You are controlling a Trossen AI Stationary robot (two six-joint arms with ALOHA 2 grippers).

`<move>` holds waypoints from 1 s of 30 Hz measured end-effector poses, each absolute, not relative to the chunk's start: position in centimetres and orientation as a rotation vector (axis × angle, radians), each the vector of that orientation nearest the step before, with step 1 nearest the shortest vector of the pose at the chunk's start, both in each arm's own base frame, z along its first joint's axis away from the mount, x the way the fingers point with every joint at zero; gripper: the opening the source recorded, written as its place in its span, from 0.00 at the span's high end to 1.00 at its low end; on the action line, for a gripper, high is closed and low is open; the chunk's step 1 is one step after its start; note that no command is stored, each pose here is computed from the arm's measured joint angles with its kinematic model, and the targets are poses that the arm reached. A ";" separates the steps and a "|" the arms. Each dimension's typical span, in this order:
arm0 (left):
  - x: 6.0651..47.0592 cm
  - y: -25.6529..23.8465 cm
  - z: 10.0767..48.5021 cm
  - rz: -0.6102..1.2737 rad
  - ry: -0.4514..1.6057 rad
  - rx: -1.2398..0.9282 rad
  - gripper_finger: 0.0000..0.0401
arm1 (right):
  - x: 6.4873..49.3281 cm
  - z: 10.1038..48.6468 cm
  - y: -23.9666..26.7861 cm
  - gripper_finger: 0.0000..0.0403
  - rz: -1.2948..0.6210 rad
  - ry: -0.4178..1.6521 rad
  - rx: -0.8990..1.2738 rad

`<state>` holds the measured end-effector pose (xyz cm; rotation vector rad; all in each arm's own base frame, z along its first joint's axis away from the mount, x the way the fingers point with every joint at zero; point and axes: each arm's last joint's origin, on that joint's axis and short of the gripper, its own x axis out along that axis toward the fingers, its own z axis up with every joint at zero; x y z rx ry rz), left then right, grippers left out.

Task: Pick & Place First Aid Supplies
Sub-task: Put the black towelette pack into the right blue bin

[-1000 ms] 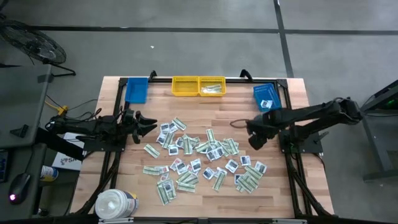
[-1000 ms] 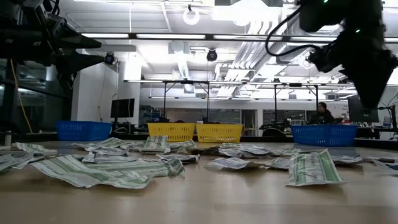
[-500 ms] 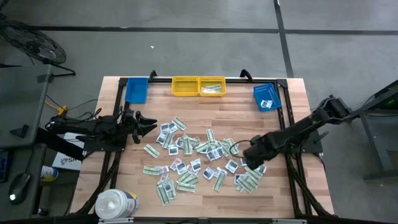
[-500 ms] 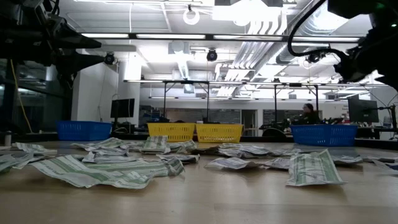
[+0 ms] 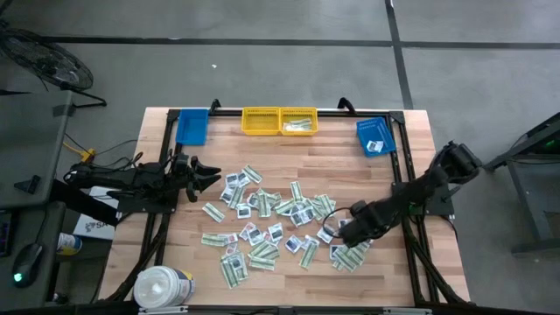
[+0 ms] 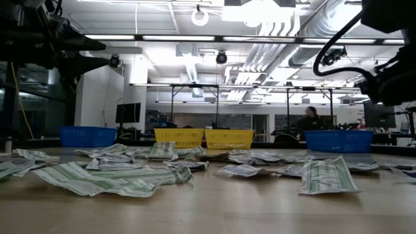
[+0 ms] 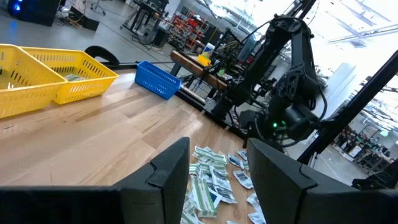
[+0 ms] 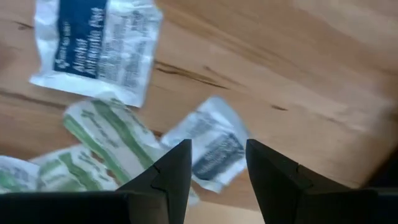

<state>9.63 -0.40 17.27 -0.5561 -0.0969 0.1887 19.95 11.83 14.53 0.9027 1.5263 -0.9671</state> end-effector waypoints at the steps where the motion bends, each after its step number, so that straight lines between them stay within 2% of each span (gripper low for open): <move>1: 9.6 -0.4 17.3 0.188 -0.097 -0.556 0.60 | 20.1 14.3 11.9 0.64 -0.975 1.524 0.907; 13: 9.6 -0.4 17.3 0.189 -0.097 -0.556 0.60 | 20.5 13.2 12.1 0.66 -1.007 1.538 0.896; 25: 9.6 -0.4 17.3 0.188 -0.097 -0.556 0.60 | 20.7 13.0 12.2 0.86 -0.977 1.532 0.916; 30: 9.6 -0.4 17.3 0.188 -0.097 -0.556 0.60 | 20.0 11.7 11.9 0.92 -0.922 1.526 0.994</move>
